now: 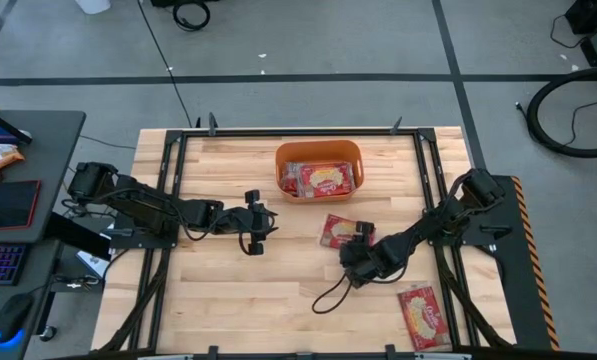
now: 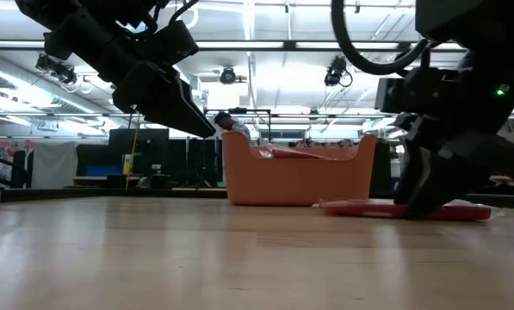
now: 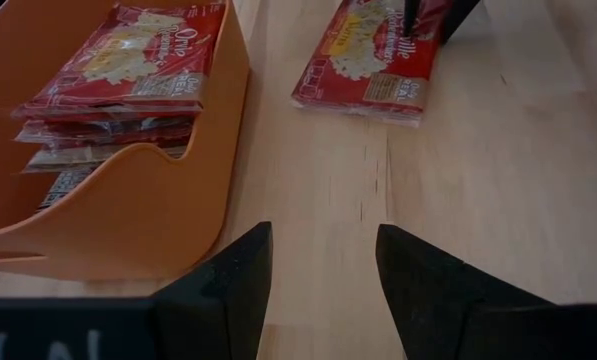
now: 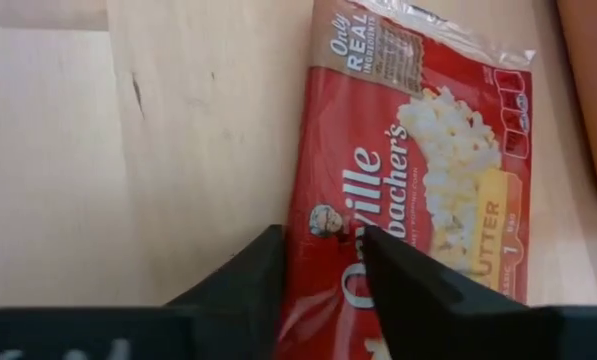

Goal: Sort popcorn bags into baskets
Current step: Put the top red popcorn bag into the orange bin

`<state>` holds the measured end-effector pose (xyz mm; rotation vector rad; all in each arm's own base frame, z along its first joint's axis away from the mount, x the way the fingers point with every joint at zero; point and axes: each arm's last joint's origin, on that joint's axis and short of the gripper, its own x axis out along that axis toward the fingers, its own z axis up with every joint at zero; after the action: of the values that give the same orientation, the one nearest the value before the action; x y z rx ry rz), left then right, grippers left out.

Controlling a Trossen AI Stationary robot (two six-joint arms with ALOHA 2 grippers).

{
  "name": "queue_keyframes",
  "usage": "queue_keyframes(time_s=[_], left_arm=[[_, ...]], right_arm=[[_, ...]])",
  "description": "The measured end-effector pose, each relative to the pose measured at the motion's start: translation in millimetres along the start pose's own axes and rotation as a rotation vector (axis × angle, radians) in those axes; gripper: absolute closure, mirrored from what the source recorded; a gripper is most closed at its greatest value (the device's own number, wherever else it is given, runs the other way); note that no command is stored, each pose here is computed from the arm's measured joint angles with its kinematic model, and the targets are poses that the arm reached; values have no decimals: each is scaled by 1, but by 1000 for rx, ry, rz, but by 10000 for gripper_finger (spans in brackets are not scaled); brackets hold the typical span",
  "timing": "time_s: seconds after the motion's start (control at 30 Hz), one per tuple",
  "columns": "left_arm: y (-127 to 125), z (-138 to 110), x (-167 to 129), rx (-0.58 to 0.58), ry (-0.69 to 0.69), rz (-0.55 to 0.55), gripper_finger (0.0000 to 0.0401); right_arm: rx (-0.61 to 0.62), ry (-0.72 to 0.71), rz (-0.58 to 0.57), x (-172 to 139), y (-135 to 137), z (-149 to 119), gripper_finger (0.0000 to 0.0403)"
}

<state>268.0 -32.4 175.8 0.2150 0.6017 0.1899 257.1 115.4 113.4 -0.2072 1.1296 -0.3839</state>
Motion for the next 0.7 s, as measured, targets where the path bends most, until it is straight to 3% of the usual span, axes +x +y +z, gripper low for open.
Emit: queue_keyframes(time_s=[0.3, 0.53, 0.7], left_arm=[[0, 0, 0, 0, 0, 0, 216], [0, 0, 0, 0, 0, 0, 216], [0, 0, 0, 0, 0, 0, 216]], right_arm=[[-15, -14, -27, 3, -1, -2, 381], [-149, 22, -27, -15, 1, 21, 372], [-270, -4, -114, -48, -4, 57, 376]])
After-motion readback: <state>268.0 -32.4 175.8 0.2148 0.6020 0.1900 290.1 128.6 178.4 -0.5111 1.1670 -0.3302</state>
